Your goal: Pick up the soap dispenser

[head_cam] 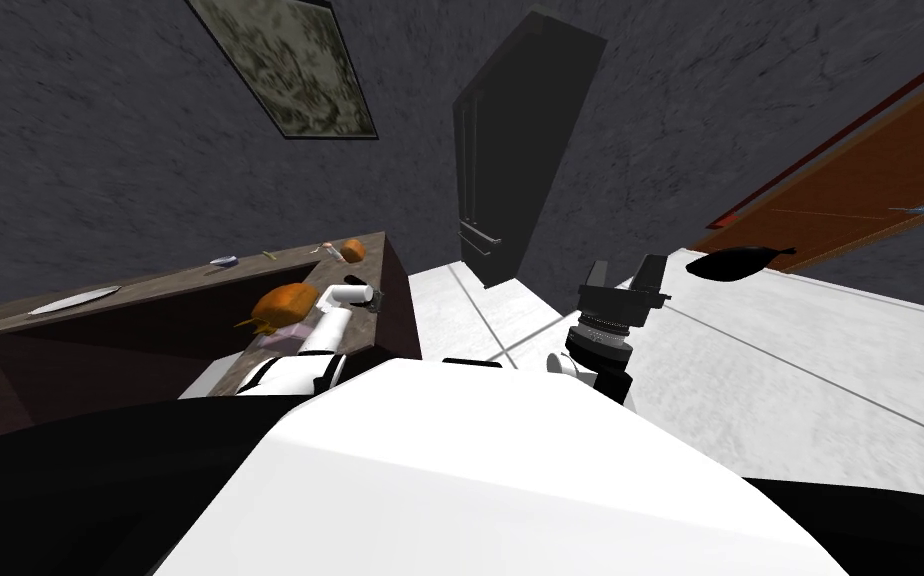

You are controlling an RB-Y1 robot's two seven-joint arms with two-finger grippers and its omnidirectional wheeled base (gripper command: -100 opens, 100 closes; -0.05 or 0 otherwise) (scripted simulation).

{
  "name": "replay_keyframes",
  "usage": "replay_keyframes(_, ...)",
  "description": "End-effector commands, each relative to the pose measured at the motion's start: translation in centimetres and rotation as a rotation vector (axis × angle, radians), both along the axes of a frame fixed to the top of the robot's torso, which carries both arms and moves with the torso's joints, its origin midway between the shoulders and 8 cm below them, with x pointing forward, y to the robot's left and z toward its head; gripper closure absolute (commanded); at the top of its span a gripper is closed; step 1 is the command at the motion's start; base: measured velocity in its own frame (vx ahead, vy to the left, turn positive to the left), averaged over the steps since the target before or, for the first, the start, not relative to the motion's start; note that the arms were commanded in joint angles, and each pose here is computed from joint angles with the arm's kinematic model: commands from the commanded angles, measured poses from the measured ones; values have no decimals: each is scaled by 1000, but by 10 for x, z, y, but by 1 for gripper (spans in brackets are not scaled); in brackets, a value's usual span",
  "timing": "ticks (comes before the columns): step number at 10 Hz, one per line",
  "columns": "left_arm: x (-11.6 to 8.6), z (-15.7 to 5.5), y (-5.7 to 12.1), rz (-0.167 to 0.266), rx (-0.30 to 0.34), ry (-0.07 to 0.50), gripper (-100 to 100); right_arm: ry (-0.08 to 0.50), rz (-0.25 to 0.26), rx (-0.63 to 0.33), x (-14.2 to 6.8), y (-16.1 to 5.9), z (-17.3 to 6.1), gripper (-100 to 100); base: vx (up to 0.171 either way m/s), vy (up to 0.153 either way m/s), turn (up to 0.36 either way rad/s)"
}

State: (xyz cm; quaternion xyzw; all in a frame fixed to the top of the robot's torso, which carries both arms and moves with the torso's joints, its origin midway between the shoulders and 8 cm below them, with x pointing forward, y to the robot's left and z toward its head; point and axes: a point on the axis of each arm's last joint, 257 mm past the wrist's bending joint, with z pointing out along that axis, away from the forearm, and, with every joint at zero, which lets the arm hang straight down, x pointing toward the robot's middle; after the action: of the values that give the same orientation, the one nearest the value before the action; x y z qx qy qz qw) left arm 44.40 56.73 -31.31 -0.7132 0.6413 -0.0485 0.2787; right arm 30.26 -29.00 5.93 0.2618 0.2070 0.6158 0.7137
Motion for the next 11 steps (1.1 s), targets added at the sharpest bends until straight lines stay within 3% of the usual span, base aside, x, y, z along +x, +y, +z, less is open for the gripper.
replay_keyframes(1,-12,-6,7,27,-15,56,-100,0,0,0,0,0,0,0,35,-39,2)
replay_keyframes(4,-29,2,29,83,-38,133,-100,0,0,0,0,0,0,0,28,-29,2)
replay_keyframes(11,-76,13,53,184,-110,299,-100,0,0,0,0,0,0,0,19,-7,15)
